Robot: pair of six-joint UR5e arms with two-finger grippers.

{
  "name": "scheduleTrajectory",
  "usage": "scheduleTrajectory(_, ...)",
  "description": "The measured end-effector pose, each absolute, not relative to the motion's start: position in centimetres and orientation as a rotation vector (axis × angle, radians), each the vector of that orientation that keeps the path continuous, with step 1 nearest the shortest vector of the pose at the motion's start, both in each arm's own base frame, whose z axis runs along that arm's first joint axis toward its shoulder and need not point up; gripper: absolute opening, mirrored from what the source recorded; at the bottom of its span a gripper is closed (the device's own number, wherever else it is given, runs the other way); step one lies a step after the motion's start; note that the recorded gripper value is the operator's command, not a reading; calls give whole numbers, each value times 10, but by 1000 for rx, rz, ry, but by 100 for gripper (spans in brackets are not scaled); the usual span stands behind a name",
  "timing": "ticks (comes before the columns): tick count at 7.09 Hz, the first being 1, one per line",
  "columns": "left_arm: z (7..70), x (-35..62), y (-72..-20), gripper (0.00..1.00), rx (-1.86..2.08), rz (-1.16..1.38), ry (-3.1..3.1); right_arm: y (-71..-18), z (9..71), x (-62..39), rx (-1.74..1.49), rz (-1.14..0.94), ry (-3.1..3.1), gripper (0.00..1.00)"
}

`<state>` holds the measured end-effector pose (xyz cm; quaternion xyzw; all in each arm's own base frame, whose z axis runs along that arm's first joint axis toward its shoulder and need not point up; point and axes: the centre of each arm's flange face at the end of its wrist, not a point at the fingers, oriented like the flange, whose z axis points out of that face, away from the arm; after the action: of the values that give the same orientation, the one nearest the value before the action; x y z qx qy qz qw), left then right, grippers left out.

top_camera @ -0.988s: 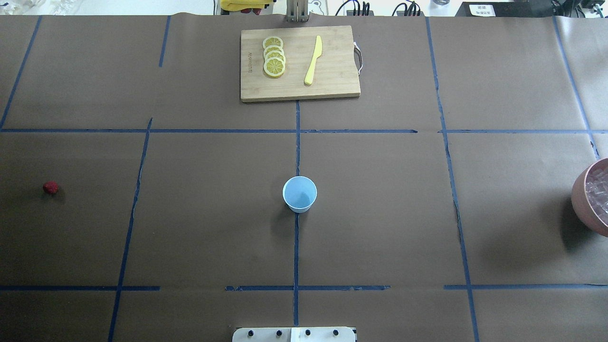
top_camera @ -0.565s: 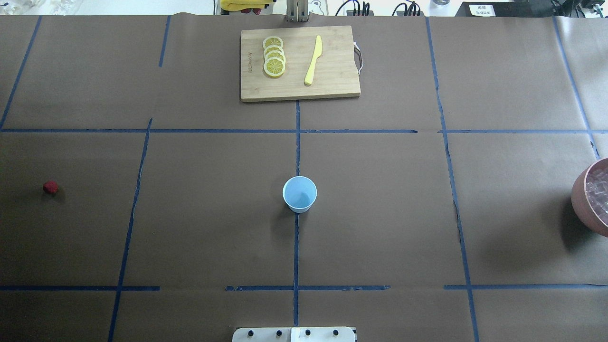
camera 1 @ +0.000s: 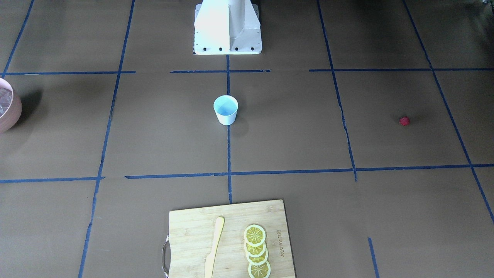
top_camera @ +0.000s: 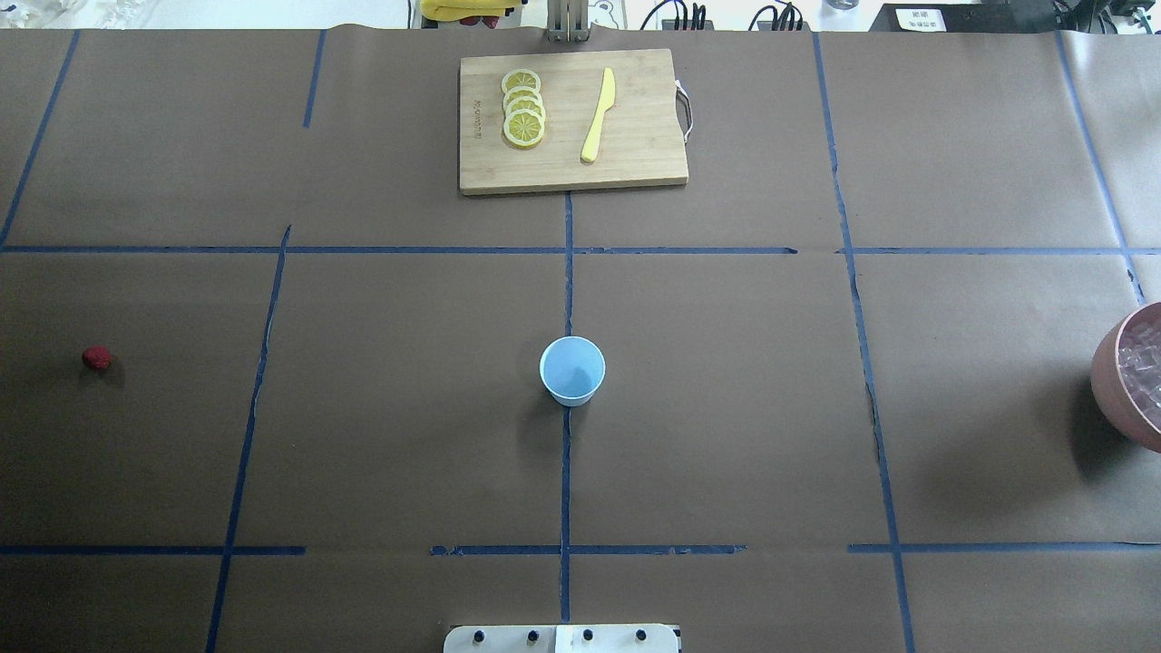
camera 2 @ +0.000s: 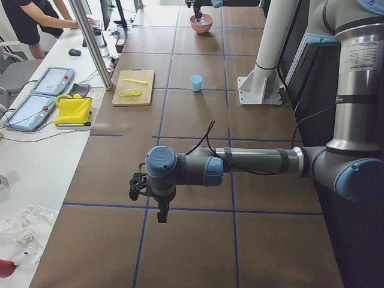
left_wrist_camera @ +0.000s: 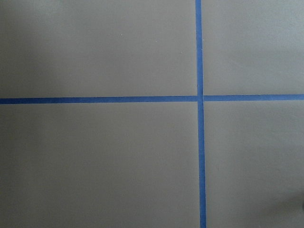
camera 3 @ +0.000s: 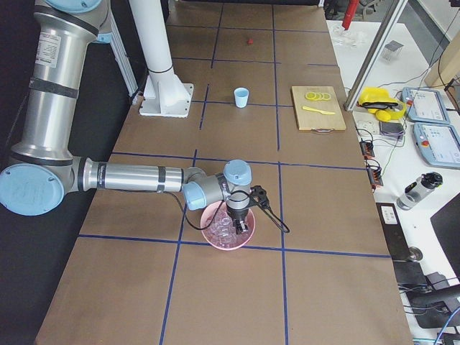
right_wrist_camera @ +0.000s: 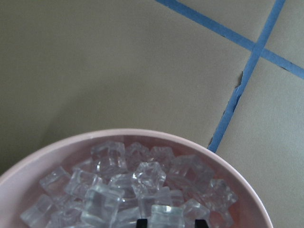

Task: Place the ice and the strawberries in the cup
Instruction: 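Grasp a clear ice cube with the right gripper and lift it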

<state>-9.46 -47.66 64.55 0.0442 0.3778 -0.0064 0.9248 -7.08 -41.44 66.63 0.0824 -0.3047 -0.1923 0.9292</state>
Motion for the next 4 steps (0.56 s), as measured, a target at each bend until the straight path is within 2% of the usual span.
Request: scheduleTrajectory(4,639,-95,-477,100,98,-12,775,-419,646,-58,203,-373,-633,0)
